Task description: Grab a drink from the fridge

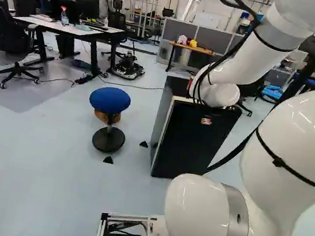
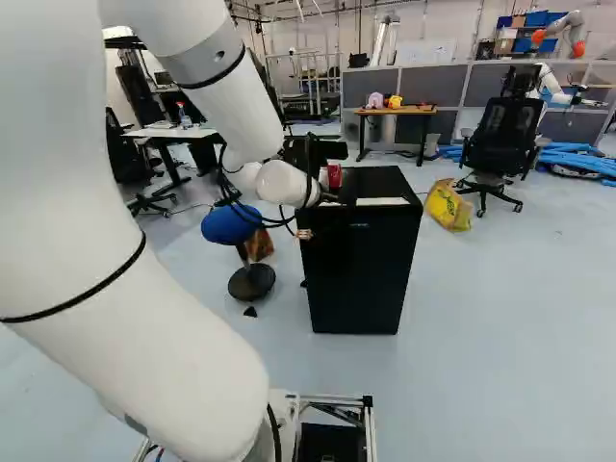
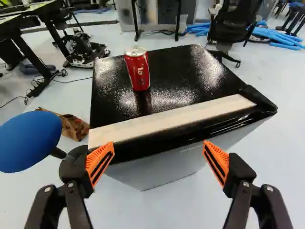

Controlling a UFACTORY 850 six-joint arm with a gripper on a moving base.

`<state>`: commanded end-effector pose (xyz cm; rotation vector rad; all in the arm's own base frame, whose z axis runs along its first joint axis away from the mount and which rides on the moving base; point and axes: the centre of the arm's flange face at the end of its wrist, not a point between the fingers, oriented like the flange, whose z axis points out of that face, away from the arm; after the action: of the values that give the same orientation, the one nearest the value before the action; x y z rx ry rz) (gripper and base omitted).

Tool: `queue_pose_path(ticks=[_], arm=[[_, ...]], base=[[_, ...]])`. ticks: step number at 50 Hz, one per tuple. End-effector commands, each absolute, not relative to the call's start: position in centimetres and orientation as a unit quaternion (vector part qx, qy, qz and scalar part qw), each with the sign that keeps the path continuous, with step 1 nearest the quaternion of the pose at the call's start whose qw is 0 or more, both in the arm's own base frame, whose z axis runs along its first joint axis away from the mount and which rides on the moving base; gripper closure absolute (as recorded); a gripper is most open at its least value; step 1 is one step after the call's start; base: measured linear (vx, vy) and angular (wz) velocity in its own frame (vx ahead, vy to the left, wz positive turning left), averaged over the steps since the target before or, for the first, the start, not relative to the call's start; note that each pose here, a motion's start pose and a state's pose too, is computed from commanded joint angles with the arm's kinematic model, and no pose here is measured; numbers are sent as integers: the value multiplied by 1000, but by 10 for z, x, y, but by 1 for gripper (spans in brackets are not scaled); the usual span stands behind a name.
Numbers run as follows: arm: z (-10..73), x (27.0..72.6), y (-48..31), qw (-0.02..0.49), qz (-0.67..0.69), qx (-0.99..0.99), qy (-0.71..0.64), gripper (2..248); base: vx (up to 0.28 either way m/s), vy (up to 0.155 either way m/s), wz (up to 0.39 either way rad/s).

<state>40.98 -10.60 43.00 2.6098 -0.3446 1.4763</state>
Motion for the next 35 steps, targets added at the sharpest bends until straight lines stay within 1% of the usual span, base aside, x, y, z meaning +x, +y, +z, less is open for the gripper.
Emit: queue_pose_path(ticks=[35], arm=[[432, 444, -99, 61, 555, 828, -57, 3]], base=[[0, 0, 0]])
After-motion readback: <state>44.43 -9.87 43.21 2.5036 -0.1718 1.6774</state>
